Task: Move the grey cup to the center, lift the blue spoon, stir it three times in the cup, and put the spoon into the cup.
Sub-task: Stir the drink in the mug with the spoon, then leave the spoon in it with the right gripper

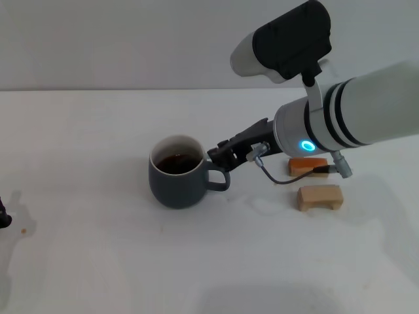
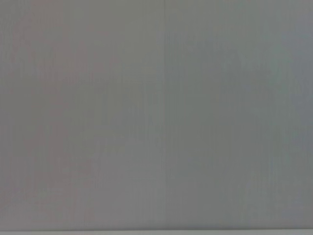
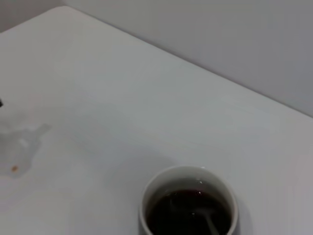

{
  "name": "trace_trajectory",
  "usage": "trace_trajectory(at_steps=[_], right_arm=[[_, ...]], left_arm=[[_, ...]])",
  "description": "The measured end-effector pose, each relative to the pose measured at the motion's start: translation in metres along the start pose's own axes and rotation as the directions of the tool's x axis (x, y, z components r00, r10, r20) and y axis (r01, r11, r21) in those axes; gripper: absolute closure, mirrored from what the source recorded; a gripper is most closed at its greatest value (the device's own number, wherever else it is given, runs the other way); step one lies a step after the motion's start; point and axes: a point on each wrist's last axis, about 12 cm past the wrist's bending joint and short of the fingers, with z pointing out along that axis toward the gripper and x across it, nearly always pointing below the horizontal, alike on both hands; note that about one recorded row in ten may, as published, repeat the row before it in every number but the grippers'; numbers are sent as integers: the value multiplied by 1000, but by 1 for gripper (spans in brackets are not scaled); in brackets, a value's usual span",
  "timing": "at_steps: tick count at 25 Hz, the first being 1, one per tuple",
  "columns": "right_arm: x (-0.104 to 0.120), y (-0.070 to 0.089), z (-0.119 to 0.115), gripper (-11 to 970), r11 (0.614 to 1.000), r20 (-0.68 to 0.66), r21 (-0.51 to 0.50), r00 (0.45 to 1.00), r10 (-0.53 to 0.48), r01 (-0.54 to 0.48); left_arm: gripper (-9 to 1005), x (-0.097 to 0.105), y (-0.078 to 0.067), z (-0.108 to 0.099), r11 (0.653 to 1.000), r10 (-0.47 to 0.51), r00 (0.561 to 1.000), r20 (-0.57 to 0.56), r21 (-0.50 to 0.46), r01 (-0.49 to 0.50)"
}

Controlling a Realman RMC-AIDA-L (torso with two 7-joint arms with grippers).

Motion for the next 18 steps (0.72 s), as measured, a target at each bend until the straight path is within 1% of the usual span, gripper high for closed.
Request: trace_trajectory(at_steps=[3,4,8,11,15,17,18], right_arm=[[1,8,-3,798,1000,7,-27,1000,1,0],[1,8,-3,798,1000,7,-27,1000,1,0],[-1,16,-1,798,997,16,-78,1000,11,-9],[-4,18,0,798,997,32,-80,999,4,-2],[-9,16,4,798,998,73,-69,997,9,-4],[-10,12,8,798,997,84,-71,996,33,-27],[-10,10,11,798,995,92,-89,994,55,-47]], left_arm=[[998,-1,-1,1,1000,-1,1000,4,3,1],[998,-1,-1,1,1000,-1,1000,4,3,1],[998,-1,-2,0,1000,-2,1000,7,3,2],[998,-1,-1,0,1000,-1,1000,6,3,1],[998,-1,-1,0,1000,-1,1000,5,1,1],[998,-1,0,0,1000,0,1000,5,0,0],[998,-1,0,0,1000,0,1000,5,-1,0]])
